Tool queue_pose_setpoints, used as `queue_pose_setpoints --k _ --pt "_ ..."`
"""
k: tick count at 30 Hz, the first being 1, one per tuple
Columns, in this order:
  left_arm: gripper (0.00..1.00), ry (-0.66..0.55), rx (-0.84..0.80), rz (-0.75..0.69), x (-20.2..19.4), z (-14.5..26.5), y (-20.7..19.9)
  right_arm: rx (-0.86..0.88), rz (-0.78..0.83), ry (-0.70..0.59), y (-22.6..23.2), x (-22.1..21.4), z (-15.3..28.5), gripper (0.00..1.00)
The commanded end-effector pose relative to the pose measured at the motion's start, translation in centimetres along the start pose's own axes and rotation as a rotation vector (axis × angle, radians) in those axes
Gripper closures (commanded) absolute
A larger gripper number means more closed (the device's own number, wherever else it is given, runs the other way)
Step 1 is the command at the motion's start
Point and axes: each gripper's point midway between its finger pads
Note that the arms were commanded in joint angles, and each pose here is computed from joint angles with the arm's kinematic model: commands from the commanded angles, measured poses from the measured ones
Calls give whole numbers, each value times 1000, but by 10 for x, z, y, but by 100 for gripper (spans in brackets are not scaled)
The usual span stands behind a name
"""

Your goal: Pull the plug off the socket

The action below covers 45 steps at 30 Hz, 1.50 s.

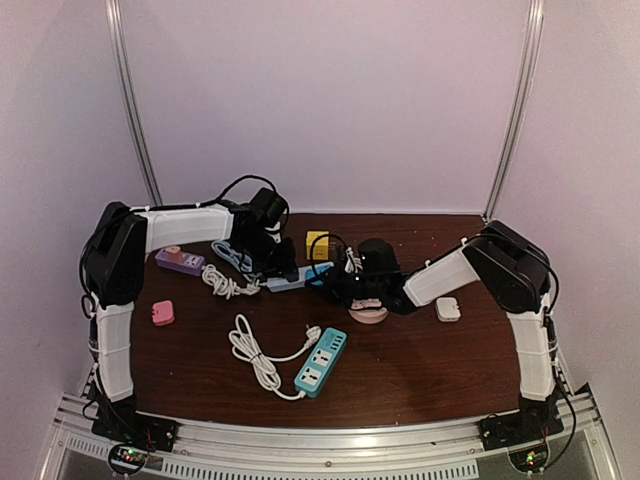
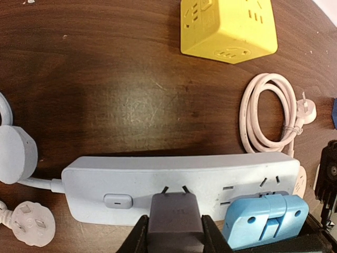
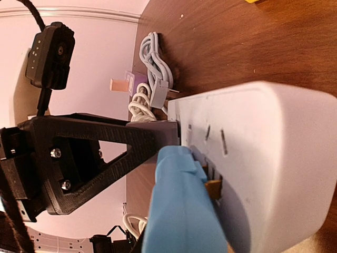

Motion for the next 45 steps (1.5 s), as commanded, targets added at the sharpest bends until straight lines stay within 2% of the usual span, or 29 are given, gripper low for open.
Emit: queue_pose_setpoints --k 1,20,27,32,37,40,45 --pt "84 158 146 68 -46 -42 55 82 24 -13 14 6 -1 91" --pt "84 191 237 104 -71 -72 81 191 182 30 66 10 1 98" --pt "84 191 239 103 -71 -72 81 180 188 52 66 7 2 99" --pt "84 187 242 87 -70 -70 81 67 188 21 42 13 21 99" --pt "84 178 309 31 -69 -62 93 -89 218 -19 16 26 61 100" --pt "84 161 366 -19 -67 -53 104 -218 264 -51 1 36 90 100" --pt "84 159 390 -102 -64 -40 107 -528 365 -96 -26 57 141 100"
Point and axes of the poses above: each gripper's point midway between its finger pads, its own z axis back along the fingers, its own y axis along the line the jaws close on, x = y × z, and after that the axes turned 2 degrees about z, right-handed
